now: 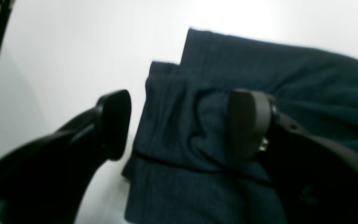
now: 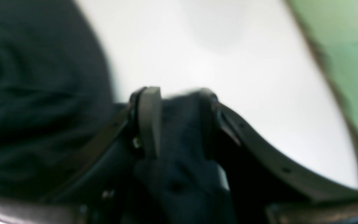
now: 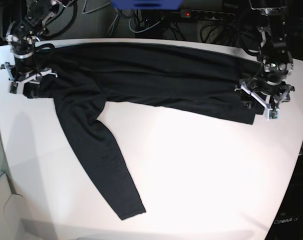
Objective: Fold the T-shirt properly
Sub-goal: 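Move the right gripper down the trailing sleeve and grasp it, then lift the sleeve with the right gripper and fold it onto the shirt body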
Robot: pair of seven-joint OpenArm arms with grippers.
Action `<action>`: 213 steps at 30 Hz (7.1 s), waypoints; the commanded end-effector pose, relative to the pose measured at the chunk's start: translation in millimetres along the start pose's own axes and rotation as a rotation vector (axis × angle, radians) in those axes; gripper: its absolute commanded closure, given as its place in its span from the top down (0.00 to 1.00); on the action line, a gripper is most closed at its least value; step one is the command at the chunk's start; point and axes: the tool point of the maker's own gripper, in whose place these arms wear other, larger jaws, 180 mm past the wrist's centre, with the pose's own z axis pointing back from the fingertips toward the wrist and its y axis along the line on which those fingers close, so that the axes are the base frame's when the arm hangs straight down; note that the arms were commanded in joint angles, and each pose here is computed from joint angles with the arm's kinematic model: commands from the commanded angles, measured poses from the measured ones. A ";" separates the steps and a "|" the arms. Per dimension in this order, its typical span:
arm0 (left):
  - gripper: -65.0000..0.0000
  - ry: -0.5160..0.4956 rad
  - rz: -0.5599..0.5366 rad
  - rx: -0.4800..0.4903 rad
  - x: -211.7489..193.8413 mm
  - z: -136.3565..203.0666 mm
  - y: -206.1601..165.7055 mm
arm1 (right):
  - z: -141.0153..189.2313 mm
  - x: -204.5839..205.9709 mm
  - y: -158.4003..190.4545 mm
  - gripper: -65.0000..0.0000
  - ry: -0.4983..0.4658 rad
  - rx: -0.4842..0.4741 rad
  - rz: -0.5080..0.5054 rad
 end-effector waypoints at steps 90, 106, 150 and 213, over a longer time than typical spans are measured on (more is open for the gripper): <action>0.72 0.060 0.068 0.090 -32.7 9.9 34.6 | -193.6 121.6 143.5 0.35 -0.087 0.492 0.051; 0.72 0.054 0.068 0.091 -29.9 9.1 34.7 | -195.0 112.5 130.1 0.35 -0.087 0.487 0.027; 0.72 -0.125 0.093 0.081 41.6 14.2 24.6 | -166.0 100.5 135.7 0.00 -0.181 0.485 0.147; 0.72 -0.201 0.077 0.114 75.5 41.2 33.8 | 185.3 -35.0 411.8 0.00 -0.143 1.203 0.276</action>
